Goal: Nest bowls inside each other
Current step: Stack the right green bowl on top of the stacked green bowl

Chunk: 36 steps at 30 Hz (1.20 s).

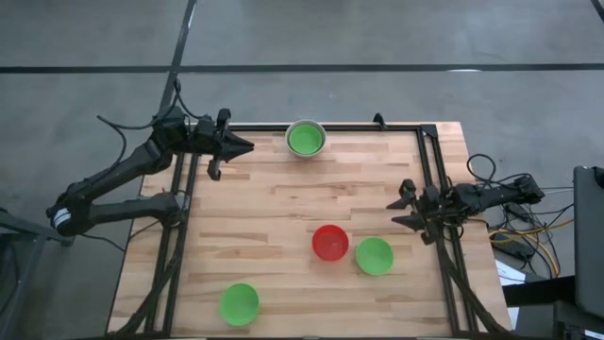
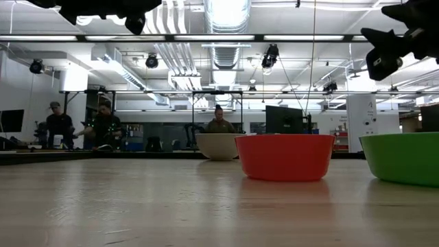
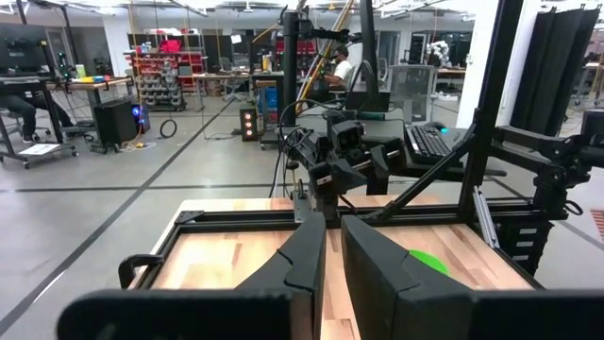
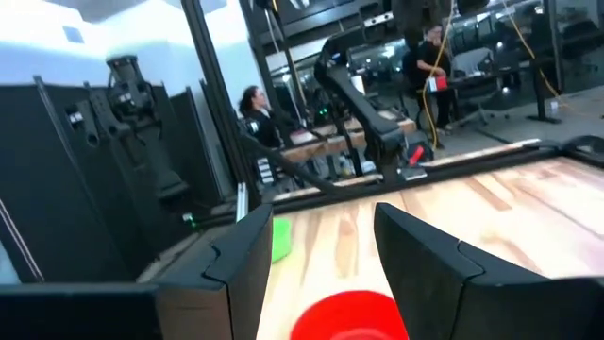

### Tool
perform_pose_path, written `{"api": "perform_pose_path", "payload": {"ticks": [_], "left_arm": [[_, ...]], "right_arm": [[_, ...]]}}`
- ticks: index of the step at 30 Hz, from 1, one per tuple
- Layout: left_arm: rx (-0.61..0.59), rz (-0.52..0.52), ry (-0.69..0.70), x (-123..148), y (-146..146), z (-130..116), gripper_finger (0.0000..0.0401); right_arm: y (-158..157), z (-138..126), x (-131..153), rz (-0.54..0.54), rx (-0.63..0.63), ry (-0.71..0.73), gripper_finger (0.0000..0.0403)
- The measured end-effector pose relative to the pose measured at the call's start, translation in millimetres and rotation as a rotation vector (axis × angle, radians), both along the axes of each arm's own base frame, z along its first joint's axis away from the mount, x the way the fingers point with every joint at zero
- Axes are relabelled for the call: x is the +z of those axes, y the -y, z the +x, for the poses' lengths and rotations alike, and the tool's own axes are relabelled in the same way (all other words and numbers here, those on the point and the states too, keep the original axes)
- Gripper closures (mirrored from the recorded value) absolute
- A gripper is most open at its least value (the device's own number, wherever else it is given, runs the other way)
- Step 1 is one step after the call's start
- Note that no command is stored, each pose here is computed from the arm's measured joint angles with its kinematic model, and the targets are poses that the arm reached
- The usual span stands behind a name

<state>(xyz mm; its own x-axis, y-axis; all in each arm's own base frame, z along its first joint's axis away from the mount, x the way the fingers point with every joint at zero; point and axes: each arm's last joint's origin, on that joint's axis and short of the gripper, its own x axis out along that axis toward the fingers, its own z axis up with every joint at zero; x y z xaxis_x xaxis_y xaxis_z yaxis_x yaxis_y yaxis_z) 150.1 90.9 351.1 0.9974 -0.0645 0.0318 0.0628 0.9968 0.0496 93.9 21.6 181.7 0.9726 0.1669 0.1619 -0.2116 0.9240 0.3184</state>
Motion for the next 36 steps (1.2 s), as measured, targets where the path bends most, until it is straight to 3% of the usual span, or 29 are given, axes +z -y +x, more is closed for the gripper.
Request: {"api": "perform_pose_path", "payload": {"ticks": [7,19,26,36], "left_arm": [[0.0,0.0,0.0,0,0,0,0.0357],[0.0,0.0,0.0,0,0,0,0.0357],[0.0,0.0,0.0,0,0,0,0.0357],[0.0,0.0,0.0,0,0,0,0.0357]], "right_arm": [[2,-3,15,0.023,-0.032,-0.074,0.022],[4,0,79,0.04,-0.131,-0.201,0.022],[1,19,82,0.163,-0.217,-0.536,0.022],[-8,49,89,0.23,-0.261,-0.815,0.022]]}}
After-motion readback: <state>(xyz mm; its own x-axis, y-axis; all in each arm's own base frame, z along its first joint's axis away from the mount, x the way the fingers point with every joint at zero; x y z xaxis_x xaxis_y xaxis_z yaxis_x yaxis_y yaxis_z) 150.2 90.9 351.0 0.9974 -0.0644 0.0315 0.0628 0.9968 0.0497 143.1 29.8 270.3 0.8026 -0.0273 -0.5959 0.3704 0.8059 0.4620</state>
